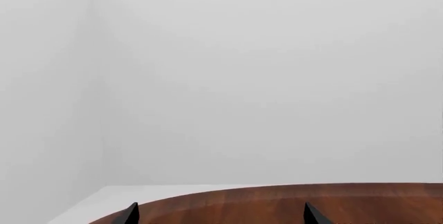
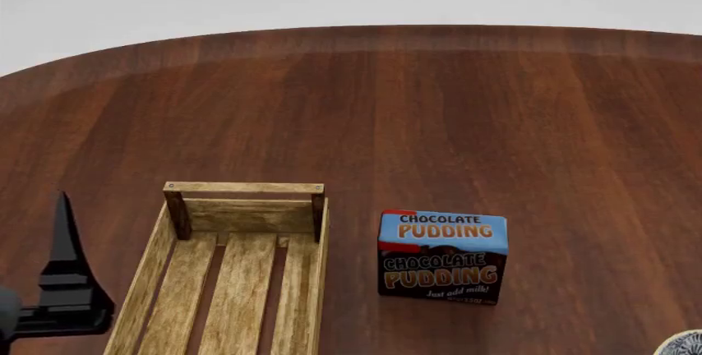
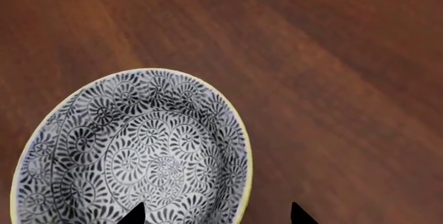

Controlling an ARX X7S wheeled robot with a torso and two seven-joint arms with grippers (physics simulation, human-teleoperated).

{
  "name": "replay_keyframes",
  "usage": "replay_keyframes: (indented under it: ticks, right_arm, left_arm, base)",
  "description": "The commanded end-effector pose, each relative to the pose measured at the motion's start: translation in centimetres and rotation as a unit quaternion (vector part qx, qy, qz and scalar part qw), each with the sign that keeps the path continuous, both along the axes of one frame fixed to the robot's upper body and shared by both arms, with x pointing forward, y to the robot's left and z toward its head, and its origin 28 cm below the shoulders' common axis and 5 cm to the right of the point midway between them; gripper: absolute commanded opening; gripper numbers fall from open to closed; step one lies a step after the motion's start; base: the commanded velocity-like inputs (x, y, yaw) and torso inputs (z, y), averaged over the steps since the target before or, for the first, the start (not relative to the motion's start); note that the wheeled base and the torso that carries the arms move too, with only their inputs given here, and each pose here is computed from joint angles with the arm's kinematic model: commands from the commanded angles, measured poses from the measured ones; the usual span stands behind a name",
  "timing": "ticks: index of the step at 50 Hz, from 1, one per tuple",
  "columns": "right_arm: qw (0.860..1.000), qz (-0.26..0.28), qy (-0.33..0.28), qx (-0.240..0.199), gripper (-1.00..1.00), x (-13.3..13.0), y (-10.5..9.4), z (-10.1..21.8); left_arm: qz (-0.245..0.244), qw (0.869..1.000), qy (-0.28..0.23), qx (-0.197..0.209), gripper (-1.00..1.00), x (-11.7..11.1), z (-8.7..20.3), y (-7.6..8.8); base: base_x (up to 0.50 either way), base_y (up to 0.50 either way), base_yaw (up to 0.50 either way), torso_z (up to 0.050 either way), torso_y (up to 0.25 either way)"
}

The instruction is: Stack the left bowl on the right bowl and place them in the tray.

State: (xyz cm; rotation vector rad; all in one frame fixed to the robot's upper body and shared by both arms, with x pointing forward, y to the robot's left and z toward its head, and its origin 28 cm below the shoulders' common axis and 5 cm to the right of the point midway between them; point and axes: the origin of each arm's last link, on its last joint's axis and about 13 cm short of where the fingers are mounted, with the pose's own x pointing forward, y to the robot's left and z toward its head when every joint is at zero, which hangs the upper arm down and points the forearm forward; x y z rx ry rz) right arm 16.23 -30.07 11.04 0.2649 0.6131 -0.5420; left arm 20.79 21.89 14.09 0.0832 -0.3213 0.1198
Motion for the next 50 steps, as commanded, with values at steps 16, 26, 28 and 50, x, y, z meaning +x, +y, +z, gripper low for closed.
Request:
replay_keyframes:
  ticks: [16,26,28,50]
  right_arm:
    - [0.999,-0.021,-0.025,0.030,1.00,1.0,-0.7,-2.7]
    - [0.998,-0.036,-0.030,0.043,1.00,1.4,-1.1,-3.5]
    - [0.998,-0.038,-0.030,0.045,1.00,1.4,-1.2,-3.7]
    - [0.996,-0.053,-0.019,0.071,1.00,2.0,-1.5,-6.3]
  left_arm:
    - [-0.014,1.000,0.002,0.022,1.00,0.5,0.5,-0.9]
    - [-0.017,0.999,0.004,0.028,1.00,0.6,0.5,-1.1]
    - [-0.018,0.999,0.005,0.031,1.00,0.5,0.4,-1.2]
    - [-0.035,0.999,-0.020,0.032,1.00,-0.4,1.4,-1.3]
  base:
    - [0.00,0.00,0.00,0.000,0.000]
    - [0.00,0.00,0.00,0.000,0.000]
    - [0.00,0.00,0.00,0.000,0.000]
    - [0.00,0.00,0.00,0.000,0.000]
